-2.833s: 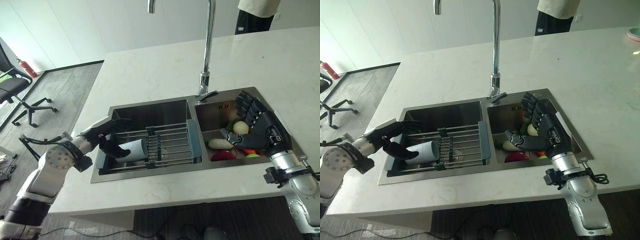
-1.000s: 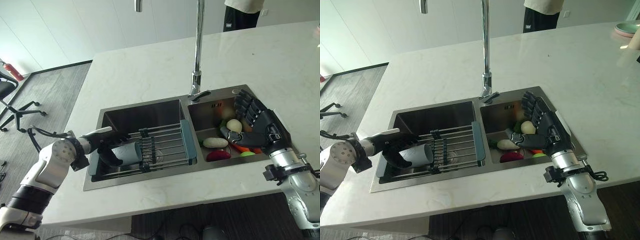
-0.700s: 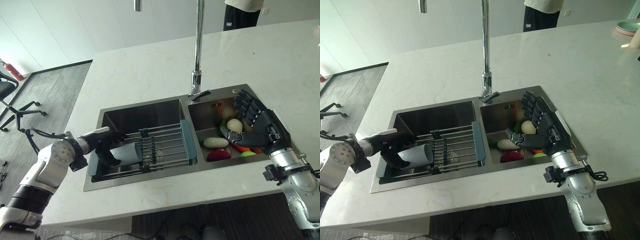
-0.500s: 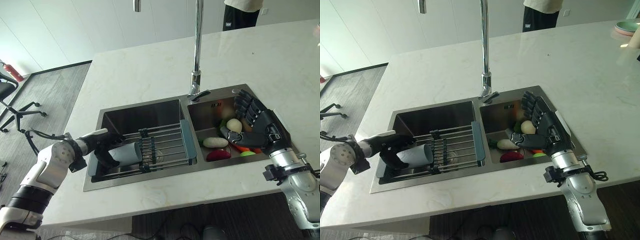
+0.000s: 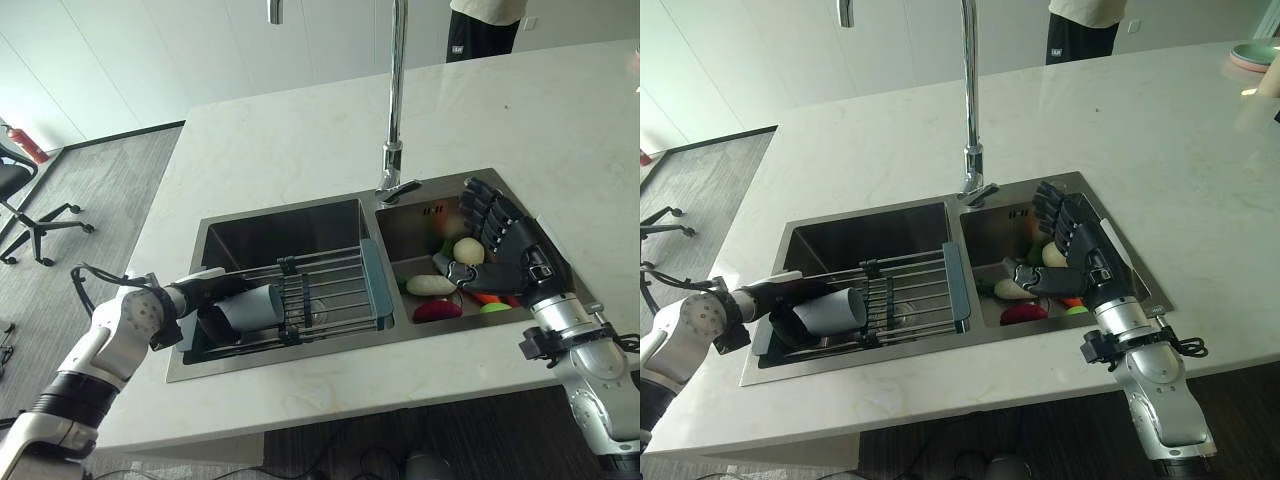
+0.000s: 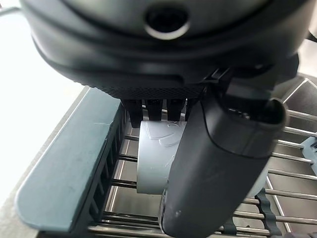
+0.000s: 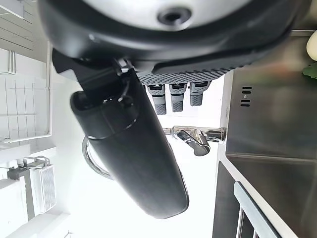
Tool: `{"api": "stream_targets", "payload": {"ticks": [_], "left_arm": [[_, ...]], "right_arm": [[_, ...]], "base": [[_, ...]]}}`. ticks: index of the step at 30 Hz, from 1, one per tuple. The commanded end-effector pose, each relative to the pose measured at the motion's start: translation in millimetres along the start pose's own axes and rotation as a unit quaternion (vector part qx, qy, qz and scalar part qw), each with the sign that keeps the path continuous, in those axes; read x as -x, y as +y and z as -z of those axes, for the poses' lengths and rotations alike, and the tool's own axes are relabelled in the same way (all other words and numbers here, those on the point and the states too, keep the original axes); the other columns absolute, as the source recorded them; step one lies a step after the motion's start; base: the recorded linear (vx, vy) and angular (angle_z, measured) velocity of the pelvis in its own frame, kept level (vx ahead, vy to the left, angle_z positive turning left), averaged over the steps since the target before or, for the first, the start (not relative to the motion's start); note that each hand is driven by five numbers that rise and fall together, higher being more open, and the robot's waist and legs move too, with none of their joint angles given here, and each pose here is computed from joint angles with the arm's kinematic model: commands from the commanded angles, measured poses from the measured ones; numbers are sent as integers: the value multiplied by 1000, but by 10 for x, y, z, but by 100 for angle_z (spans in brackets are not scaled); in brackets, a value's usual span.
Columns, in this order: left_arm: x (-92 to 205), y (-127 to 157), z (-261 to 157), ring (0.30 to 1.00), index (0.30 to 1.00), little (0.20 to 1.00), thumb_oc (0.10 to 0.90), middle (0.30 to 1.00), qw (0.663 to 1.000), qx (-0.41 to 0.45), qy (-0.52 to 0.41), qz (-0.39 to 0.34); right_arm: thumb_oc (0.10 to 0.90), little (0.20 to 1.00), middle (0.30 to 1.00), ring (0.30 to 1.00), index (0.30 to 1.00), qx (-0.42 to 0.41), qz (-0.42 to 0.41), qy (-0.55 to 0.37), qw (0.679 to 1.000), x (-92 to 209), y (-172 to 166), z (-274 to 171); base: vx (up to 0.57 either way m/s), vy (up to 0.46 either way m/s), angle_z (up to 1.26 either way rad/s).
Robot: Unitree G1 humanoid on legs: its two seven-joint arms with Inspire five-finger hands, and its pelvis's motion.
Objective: Place the dishes in the dishwasher.
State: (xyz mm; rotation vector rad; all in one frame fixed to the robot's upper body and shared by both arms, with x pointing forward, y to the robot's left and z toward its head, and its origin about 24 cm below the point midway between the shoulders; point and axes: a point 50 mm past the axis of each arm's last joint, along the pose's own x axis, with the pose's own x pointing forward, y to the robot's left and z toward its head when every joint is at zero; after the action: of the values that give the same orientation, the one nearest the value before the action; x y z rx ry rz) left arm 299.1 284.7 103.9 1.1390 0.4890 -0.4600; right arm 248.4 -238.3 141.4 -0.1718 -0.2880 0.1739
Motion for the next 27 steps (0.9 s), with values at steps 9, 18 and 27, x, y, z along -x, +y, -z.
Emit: {"api": "stream_targets", "payload": {"ticks": [9, 18, 27], "left_arm": [[165, 517, 0, 900, 900, 900, 800, 900, 992, -54, 38, -111], [183, 456, 201, 900, 900, 900, 800, 900, 990, -52, 78, -101], [167, 405, 316, 900, 900, 900, 800, 900, 990, -37, 116, -73]], "right_arm": [[800, 900, 900, 900, 900, 39, -10, -166, 985, -183, -63, -613], [800, 900, 900, 900, 900, 42, -8, -163, 986, -172, -71, -611], [800, 900, 900, 900, 900, 46, -9, -165, 985, -191, -66, -625]], "base": [[0, 0, 0], [0, 0, 0], [0, 0, 0]]}}
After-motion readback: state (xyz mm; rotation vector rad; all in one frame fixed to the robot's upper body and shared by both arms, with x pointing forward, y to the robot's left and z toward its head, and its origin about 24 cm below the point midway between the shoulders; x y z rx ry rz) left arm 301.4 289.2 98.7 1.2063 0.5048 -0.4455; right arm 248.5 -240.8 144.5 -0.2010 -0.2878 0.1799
